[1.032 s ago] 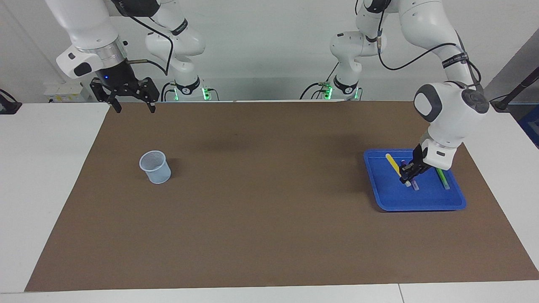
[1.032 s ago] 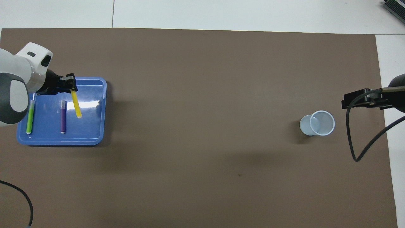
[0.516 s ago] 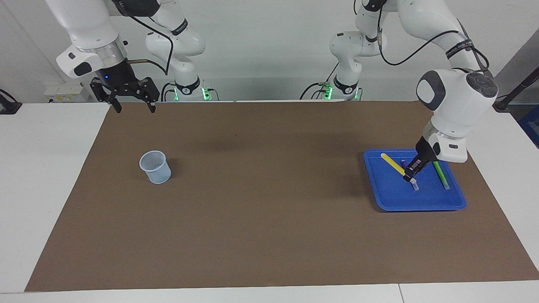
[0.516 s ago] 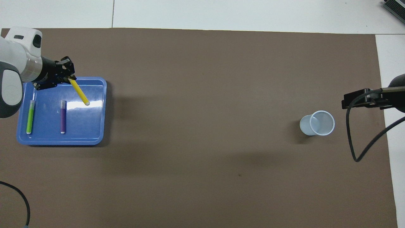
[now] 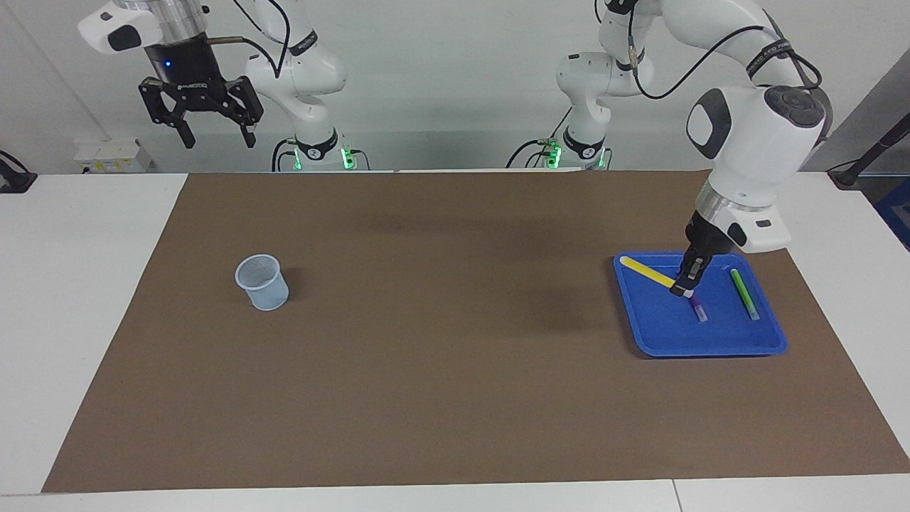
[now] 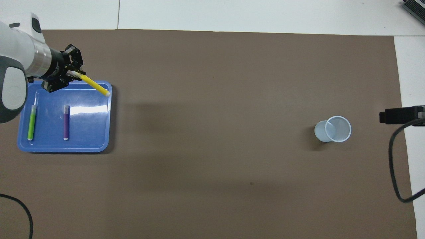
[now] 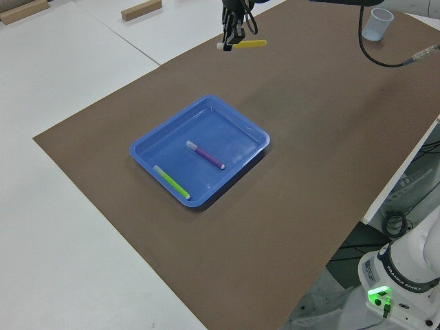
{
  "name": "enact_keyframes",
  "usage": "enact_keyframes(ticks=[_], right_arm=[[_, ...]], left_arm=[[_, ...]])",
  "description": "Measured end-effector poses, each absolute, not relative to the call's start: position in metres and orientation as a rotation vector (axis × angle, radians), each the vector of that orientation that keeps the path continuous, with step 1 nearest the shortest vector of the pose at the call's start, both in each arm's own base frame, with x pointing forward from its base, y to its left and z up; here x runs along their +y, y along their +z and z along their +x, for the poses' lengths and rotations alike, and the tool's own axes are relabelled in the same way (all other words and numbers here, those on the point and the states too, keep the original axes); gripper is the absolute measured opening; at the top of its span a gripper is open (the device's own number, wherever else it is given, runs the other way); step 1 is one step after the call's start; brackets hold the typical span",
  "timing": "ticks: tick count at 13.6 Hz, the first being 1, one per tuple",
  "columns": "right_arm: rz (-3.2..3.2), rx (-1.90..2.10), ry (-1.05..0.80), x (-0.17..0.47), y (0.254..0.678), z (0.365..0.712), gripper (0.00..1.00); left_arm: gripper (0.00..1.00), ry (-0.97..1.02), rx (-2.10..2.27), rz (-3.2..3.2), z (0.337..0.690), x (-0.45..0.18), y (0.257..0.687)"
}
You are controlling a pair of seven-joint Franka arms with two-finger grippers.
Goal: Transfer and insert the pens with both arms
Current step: 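Lift the yellow pen out of the tray with the left gripper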
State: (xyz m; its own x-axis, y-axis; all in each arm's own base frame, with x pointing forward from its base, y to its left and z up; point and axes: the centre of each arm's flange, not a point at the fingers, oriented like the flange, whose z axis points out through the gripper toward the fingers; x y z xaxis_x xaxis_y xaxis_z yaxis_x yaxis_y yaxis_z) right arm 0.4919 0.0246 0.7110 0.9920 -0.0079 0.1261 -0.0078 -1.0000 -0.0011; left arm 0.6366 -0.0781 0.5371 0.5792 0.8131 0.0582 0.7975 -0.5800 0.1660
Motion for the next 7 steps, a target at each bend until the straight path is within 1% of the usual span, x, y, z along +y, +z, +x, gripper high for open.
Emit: enact_keyframes(ticks=[2, 4, 7], right_arm=[[-3.135, -0.018, -0.182, 0.026, 0.711, 0.489, 1.00], [-3.116, -0.060, -0.168, 0.031, 0.708, 0.489, 1.00], [-3.054, -0.309, -0.210, 0.048, 0.698, 0.495, 1.00]], left_arm=[[0.18, 0.184, 1.454, 2.587, 0.630, -0.085, 0.558], [0.18, 0.175, 1.498, 2.532, 0.623, -0.094, 0.570], [0.18, 0.165, 1.554, 2.477, 0.614, -0.118, 0.582]])
